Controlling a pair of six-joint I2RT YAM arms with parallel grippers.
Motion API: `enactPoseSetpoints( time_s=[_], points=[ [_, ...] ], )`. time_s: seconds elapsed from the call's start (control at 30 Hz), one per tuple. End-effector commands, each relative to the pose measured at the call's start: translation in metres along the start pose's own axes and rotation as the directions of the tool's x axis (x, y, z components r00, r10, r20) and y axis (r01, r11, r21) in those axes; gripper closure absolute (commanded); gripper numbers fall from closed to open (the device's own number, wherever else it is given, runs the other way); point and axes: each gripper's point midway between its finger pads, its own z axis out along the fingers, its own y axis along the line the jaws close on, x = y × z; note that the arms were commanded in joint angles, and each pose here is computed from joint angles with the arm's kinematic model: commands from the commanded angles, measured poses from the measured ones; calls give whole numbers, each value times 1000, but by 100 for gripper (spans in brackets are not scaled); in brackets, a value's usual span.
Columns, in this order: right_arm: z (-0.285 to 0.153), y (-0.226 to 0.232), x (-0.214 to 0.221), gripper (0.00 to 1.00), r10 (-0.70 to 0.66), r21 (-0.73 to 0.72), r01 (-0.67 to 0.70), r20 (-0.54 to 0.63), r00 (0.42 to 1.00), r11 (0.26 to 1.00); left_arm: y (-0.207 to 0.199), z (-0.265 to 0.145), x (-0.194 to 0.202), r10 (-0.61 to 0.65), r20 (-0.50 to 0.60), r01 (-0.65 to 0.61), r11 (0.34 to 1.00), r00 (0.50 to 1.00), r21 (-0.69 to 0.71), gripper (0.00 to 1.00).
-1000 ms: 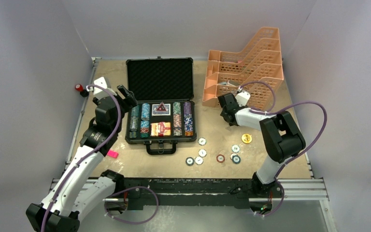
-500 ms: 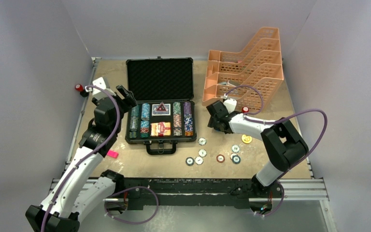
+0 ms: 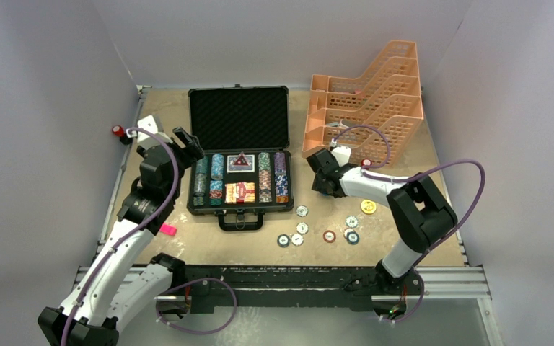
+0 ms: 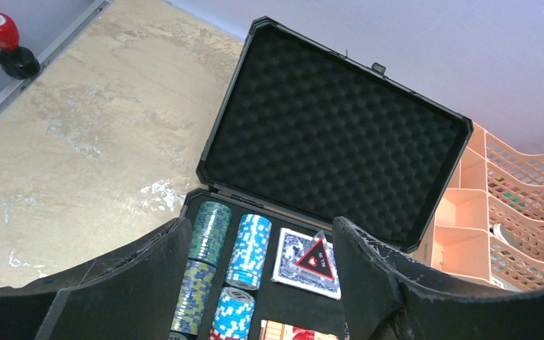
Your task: Pack up texas hold em set
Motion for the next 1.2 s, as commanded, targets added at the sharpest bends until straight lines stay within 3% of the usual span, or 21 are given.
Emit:
enactPoseSetpoints(
  time_s=[0.0, 0.33, 0.63, 0.87, 1.17],
  points=[
    [-5, -4, -3, 50, -21, -2, 21, 6, 1000, 1000, 0, 1, -11, -9, 39, 9, 1000, 999, 2, 28],
    [-62, 42, -65, 49, -11, -177, 47, 202, 979, 983, 4, 0, -18, -18, 62, 19, 1000, 998, -12, 29],
    [-121, 150, -101, 47, -68, -353, 194, 339, 938, 915, 12, -7, -27, -25, 95, 29, 999, 995, -40, 29],
    [-132, 239, -91, 46, -149, -445, 319, 375, 915, 837, 19, -11, -33, -39, 121, 47, 997, 992, -67, 29],
    [-121, 284, -67, 46, -236, -493, 402, 366, 900, 772, 20, -8, -32, -42, 118, 51, 996, 992, -75, 29]
  ],
)
